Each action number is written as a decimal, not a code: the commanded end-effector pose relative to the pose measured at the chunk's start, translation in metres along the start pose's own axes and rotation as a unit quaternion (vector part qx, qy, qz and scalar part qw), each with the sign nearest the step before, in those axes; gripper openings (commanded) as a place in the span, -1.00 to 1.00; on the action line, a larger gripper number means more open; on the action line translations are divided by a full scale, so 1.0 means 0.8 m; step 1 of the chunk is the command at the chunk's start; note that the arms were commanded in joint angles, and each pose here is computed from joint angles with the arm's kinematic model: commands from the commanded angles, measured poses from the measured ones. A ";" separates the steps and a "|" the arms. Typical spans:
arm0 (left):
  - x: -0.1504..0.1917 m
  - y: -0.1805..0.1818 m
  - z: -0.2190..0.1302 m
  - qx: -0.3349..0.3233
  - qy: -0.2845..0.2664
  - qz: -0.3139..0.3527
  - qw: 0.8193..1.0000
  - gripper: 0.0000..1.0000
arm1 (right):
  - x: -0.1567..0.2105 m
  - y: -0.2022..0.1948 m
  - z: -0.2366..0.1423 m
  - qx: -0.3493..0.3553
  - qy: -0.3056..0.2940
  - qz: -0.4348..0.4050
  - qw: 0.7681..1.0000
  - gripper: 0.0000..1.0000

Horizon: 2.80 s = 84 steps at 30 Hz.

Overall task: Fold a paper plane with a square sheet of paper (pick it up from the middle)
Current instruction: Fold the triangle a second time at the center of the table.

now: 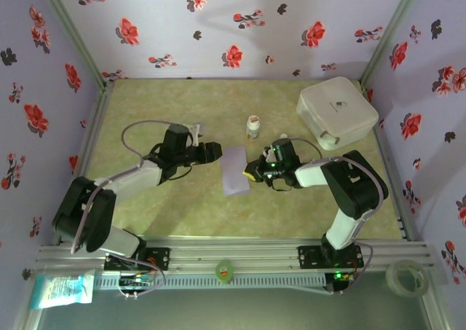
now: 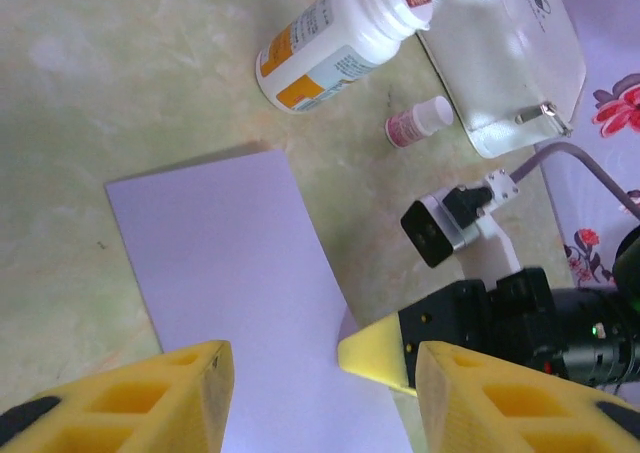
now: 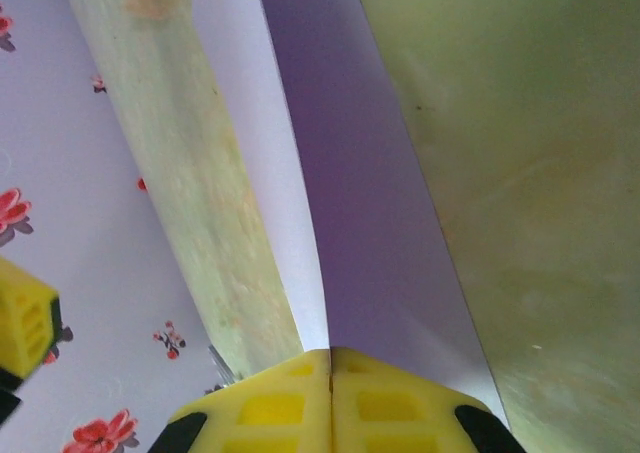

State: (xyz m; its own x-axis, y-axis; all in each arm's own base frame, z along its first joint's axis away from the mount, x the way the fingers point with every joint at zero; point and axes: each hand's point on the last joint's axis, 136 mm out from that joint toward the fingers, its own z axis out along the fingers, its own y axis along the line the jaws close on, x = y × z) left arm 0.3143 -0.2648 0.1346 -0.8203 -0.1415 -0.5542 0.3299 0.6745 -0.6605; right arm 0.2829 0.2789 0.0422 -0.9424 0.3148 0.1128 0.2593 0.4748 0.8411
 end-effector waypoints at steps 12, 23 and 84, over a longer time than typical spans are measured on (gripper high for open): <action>0.100 -0.082 0.007 0.030 0.017 0.348 0.937 0.03 | 0.002 0.021 0.001 -0.002 -0.022 0.005 1.000 -0.63; 0.112 -0.059 0.002 -0.007 0.027 0.383 0.923 0.00 | 0.004 0.011 -0.001 0.031 -0.018 -0.017 0.999 -0.82; 0.142 -0.057 0.070 -0.169 -0.031 0.555 0.814 0.04 | -0.002 0.034 -0.001 -0.007 -0.027 0.015 1.000 -0.79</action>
State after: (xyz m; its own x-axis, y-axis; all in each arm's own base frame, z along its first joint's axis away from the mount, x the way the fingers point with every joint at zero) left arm 0.2252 -0.3423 0.0599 -0.1102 0.6841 -0.7210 0.7283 0.5492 0.4098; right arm 0.2900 0.2911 0.0645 -0.9270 0.3588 0.1090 0.2753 0.4540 0.8474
